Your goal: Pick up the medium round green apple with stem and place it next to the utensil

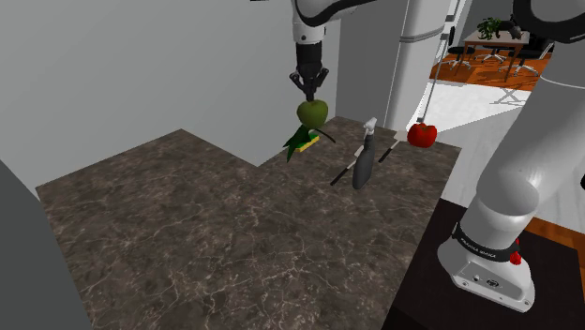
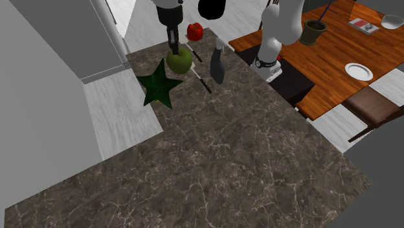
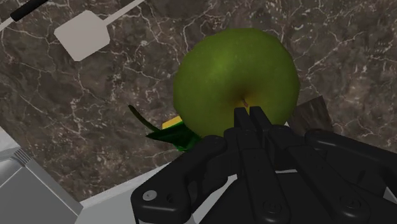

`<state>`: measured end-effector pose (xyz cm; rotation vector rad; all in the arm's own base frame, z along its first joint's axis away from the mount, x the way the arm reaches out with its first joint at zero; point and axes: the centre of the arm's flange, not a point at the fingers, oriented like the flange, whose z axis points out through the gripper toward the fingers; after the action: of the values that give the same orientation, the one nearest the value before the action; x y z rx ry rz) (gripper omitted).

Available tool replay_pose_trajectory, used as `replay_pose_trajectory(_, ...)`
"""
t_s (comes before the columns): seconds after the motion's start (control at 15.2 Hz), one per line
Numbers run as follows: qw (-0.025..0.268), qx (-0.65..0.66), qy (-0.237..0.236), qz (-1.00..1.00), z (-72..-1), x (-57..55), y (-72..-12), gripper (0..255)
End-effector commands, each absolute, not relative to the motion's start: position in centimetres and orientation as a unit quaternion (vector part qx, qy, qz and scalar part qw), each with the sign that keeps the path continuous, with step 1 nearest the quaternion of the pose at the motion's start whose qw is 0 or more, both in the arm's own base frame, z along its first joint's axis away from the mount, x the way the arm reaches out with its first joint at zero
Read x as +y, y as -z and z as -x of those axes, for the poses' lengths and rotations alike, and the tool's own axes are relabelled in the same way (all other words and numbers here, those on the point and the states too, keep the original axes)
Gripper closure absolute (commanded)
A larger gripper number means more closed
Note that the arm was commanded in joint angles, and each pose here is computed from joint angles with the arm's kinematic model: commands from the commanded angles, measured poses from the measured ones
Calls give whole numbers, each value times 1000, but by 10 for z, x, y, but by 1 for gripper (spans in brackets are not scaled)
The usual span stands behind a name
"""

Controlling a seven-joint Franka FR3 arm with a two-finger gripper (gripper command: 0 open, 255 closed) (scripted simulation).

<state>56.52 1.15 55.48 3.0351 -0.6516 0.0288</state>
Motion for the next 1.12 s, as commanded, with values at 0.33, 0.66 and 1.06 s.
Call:
replay_pose_trajectory(0.33,19,-209,-10,-978,-558,-80,-555,255)
replay_pose_trajectory(0.66,19,-209,-10,-978,-554,-146,-555,255)
replay_pose_trajectory(1.06,19,-209,-10,-978,-549,-225,-556,255)
